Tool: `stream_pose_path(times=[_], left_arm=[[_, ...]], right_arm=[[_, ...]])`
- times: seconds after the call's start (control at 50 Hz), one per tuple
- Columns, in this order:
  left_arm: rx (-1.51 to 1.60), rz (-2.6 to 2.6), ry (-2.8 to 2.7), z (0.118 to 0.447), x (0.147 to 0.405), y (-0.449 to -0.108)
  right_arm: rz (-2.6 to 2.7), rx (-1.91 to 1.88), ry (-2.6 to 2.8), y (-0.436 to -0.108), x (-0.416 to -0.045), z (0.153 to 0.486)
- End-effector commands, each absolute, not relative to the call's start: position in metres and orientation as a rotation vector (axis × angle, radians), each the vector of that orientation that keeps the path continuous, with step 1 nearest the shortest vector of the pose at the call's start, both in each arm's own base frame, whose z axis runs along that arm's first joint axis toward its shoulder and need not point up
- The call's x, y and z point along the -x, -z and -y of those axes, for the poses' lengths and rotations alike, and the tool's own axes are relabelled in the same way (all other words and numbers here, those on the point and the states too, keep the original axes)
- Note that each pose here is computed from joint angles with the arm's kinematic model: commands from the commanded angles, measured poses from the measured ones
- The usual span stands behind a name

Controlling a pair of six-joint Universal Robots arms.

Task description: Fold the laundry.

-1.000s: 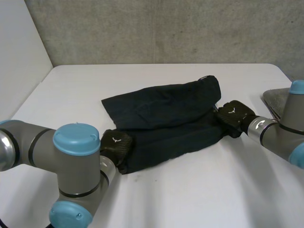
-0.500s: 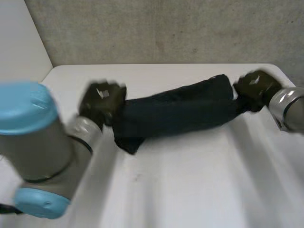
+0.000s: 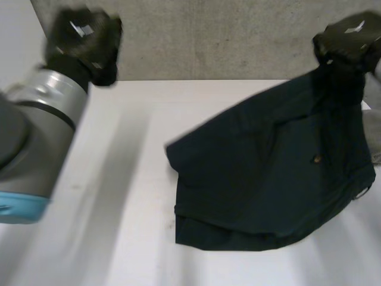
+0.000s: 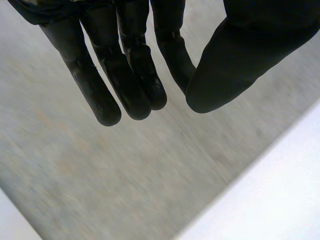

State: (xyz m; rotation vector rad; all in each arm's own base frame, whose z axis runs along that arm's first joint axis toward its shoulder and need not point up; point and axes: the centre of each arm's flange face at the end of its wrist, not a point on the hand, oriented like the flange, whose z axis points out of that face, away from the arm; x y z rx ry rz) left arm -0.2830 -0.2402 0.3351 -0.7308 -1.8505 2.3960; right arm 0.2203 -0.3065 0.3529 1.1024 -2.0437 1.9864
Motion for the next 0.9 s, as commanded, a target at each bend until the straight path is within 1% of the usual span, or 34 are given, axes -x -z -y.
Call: stream_pose_path(times=[0.02, 0.1, 0.16, 0.2, 0.38, 0.48, 0.62, 0.7, 0.82, 0.9], left_arm=[[0.892, 2.045, -2.151, 0.251, 0.308, -0.259], [0.933, 2.081, -2.047, 0.241, 0.319, -0.235], [0.898, 2.098, -1.995, 0.24, 0.321, -0.227], [0.864, 2.086, -1.937, 0.239, 0.325, -0.222], [0.832, 2.032, -1.732, 0.241, 0.343, -0.199], [0.788, 2.041, -1.679, 0.25, 0.354, -0.186], [0.787, 2.082, -1.626, 0.26, 0.362, -0.166], [0.792, 2.102, -1.604, 0.263, 0.365, -0.159], [0.798, 2.107, -1.588, 0.263, 0.369, -0.153], [0.767, 2.108, -1.588, 0.265, 0.368, -0.155]], right_arm=[[2.158, -1.168, -1.84, -0.308, -0.241, 0.309], [2.169, -1.208, -1.824, -0.297, -0.251, 0.3], [2.169, -1.221, -1.825, -0.29, -0.253, 0.297], [2.159, -1.225, -1.838, -0.291, -0.254, 0.294], [2.097, -1.249, -1.924, -0.314, -0.258, 0.266], [2.025, -1.251, -2.009, -0.337, -0.259, 0.247], [1.93, -1.213, -2.112, -0.367, -0.252, 0.229], [1.893, -1.197, -2.146, -0.378, -0.249, 0.222], [1.886, -1.188, -2.151, -0.38, -0.247, 0.217], [1.884, -1.19, -2.144, -0.378, -0.246, 0.216]])
